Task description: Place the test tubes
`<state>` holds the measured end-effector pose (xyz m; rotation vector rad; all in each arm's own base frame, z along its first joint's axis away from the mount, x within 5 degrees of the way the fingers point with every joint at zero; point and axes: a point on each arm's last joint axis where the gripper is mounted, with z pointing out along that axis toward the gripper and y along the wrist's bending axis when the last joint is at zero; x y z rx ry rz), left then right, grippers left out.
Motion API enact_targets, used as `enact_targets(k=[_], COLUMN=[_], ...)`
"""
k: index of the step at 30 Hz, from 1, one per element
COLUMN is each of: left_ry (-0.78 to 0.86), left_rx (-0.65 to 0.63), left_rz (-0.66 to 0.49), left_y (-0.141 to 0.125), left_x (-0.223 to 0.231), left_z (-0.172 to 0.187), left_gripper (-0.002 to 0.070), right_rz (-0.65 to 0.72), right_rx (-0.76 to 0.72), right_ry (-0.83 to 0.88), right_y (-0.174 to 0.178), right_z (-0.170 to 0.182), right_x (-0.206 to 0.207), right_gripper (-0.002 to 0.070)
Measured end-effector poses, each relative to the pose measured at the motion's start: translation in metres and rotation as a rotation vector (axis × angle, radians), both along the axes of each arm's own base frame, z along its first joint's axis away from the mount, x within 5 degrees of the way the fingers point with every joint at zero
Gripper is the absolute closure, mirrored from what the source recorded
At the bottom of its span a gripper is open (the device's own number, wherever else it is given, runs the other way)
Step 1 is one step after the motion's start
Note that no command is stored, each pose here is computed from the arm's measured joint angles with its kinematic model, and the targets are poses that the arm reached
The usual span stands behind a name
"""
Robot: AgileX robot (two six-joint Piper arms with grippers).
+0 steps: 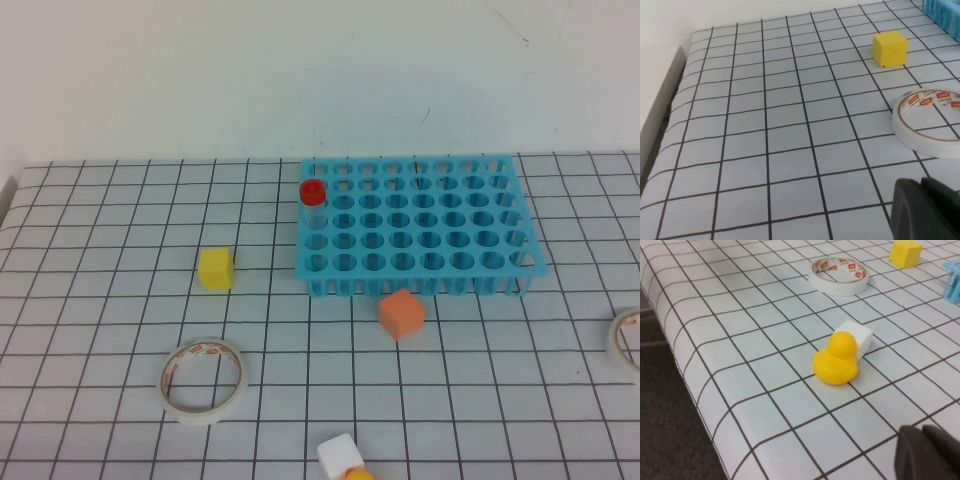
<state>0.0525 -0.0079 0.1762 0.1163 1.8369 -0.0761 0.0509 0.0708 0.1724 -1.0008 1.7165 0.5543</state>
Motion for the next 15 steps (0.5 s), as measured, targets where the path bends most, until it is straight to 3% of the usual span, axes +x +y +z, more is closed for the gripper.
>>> enact_targets(k=[15], left_ry=[0.000], left_rx=[-0.002], left_rz=[0.000], left_y=[0.0000], left_x=[0.0000], left_z=[0.0000], left_gripper=[0.0675], right_rz=[-0.044], right_rx=[-0.022], right_ry=[-0.026], right_y=[-0.0028], right_z=[0.0004], right_x=[0.0039], right_gripper=[0.0678])
